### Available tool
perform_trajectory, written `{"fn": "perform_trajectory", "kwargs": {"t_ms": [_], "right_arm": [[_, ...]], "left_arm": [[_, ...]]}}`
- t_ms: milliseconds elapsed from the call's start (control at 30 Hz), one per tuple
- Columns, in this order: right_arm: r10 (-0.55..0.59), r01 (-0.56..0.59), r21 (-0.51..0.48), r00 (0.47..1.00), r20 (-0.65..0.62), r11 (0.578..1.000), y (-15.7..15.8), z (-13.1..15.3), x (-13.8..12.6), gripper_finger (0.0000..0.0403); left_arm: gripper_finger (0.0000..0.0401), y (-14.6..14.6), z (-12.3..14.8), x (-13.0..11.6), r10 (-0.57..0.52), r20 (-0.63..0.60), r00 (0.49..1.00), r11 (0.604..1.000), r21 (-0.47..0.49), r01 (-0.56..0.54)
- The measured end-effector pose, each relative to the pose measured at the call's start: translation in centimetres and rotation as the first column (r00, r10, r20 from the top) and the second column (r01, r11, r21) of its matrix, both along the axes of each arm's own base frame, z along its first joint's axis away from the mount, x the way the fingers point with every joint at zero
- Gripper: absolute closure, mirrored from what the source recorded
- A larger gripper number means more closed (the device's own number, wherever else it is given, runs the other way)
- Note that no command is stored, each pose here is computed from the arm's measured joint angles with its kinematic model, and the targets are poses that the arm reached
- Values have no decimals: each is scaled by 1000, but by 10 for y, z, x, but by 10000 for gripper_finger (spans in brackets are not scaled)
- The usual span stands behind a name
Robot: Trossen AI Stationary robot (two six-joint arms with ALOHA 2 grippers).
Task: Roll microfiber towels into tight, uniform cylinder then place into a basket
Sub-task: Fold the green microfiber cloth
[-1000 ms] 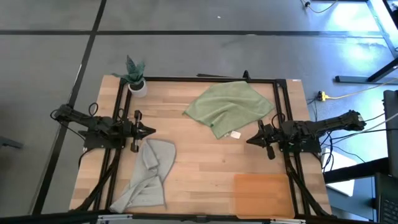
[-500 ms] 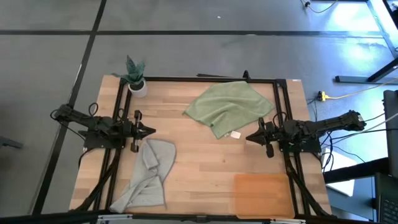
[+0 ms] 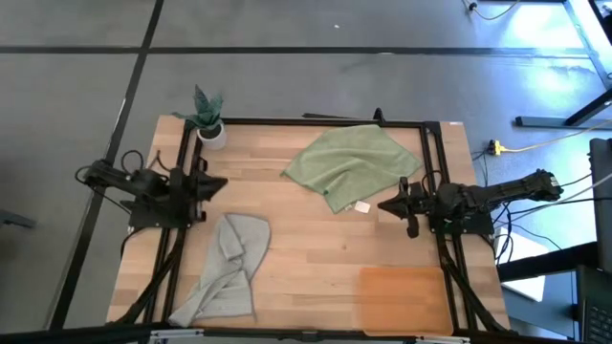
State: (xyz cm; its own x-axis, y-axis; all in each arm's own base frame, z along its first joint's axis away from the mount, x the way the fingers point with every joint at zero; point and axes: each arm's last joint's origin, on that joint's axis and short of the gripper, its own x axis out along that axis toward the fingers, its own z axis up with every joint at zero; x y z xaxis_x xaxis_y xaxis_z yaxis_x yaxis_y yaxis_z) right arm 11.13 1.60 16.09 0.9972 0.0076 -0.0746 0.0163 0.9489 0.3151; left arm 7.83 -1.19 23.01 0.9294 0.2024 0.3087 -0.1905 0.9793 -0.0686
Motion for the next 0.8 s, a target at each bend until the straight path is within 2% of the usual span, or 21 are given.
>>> {"fn": "perform_trajectory", "kwargs": {"t_ms": [133, 267, 433, 600, 700, 800], "right_arm": [[-22, 21, 13, 997, 71, 1000, -1, 7, 0, 389], [-22, 20, 17, 990, 142, 1000, -1, 14, 0, 389], [-23, 43, -91, 979, 204, 995, -1, 24, -1, 396], [-23, 86, -212, 958, 285, 973, -2, 62, -4, 395], [-22, 90, -279, 971, 237, 956, -3, 85, -7, 396], [-46, 82, -306, 992, 121, 949, -4, 105, -9, 399]], "left_arm": [[387, 6, 30, -9, 88, -69, 994, 996, -6, -89], [387, 7, 49, -5, 183, -176, 967, 982, -22, -190], [387, 0, 60, 17, 193, -333, 923, 976, -32, -215], [387, 1, 73, 41, 237, -464, 853, 944, -97, -316], [387, 5, 79, 55, 226, -561, 796, 931, -116, -347], [387, 13, 80, 70, 200, -648, 735, 911, -154, -383]]}}
